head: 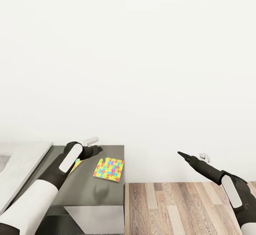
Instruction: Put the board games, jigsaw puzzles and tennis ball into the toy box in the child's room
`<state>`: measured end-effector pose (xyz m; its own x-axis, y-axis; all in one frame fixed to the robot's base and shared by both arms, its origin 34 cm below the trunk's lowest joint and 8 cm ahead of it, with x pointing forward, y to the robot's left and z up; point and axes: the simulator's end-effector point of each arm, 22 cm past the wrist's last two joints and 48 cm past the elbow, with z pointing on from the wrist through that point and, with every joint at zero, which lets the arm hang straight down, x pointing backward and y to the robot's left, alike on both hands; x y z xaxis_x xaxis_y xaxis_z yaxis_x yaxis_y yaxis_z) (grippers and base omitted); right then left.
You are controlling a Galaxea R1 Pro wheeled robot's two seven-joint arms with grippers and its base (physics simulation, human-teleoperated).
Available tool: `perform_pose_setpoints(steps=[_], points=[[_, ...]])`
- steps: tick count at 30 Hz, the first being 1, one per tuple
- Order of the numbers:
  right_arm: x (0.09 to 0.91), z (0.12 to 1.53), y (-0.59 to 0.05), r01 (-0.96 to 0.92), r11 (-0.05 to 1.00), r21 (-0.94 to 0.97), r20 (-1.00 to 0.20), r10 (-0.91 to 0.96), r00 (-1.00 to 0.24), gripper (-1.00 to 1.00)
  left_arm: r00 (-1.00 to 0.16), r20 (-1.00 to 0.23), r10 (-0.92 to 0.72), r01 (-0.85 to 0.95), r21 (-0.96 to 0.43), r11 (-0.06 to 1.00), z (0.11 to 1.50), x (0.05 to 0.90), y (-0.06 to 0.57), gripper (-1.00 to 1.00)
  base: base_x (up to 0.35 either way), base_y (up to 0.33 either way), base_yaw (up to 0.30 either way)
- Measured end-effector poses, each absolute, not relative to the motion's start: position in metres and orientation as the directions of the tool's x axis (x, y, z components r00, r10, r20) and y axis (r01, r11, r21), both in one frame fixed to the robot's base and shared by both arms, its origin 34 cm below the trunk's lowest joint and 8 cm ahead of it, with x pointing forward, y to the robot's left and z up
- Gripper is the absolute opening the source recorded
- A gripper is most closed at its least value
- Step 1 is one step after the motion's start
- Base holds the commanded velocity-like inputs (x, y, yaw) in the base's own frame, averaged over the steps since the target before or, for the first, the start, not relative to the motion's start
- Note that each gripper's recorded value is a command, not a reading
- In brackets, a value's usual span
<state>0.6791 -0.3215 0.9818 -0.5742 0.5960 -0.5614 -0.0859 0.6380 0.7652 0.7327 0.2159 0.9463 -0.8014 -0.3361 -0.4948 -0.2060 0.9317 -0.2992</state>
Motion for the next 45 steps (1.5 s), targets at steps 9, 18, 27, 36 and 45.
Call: perform_pose_setpoints(steps=[9, 18, 27, 36, 45], points=[[0.678, 0.972, -0.321, -0.073, 0.639, 0.766, -0.552, 0.595, -0.584, 1.0, -0.808, -0.484, -0.337, -0.213, -0.294, 0.932, 0.937, 0.732, 0.218, 1.0, 0.0, 0.0, 0.0], [0.678, 0.964, -0.321, -0.061, 0.639, 0.767, -0.543, 0.595, -0.592, 1.0, -0.815, -0.477, -0.328, -0.22, -0.269, 0.938, 0.925, 0.73, 0.223, 1.0, 0.102, 0.048, 0.0], [0.677, 0.956, -0.321, -0.05, 0.639, 0.767, -0.534, 0.595, -0.6, 1.0, -0.819, -0.489, -0.298, -0.214, -0.222, 0.951, 0.915, 0.731, 0.231, 1.0, 0.029, 0.013, 0.0], [0.677, 0.948, -0.322, -0.039, 0.639, 0.768, -0.526, 0.595, -0.607, 1.0, -0.825, -0.48, -0.298, -0.218, -0.216, 0.952, 0.906, 0.73, 0.232, 1.0, 0.002, 0.001, 0.0], [0.676, 0.939, -0.322, -0.027, 0.639, 0.769, -0.517, 0.595, -0.616, 1.0, -0.832, -0.466, -0.301, -0.226, -0.211, 0.951, 0.897, 0.728, 0.235, 1.0, 0.0, 0.0, 0.0]])
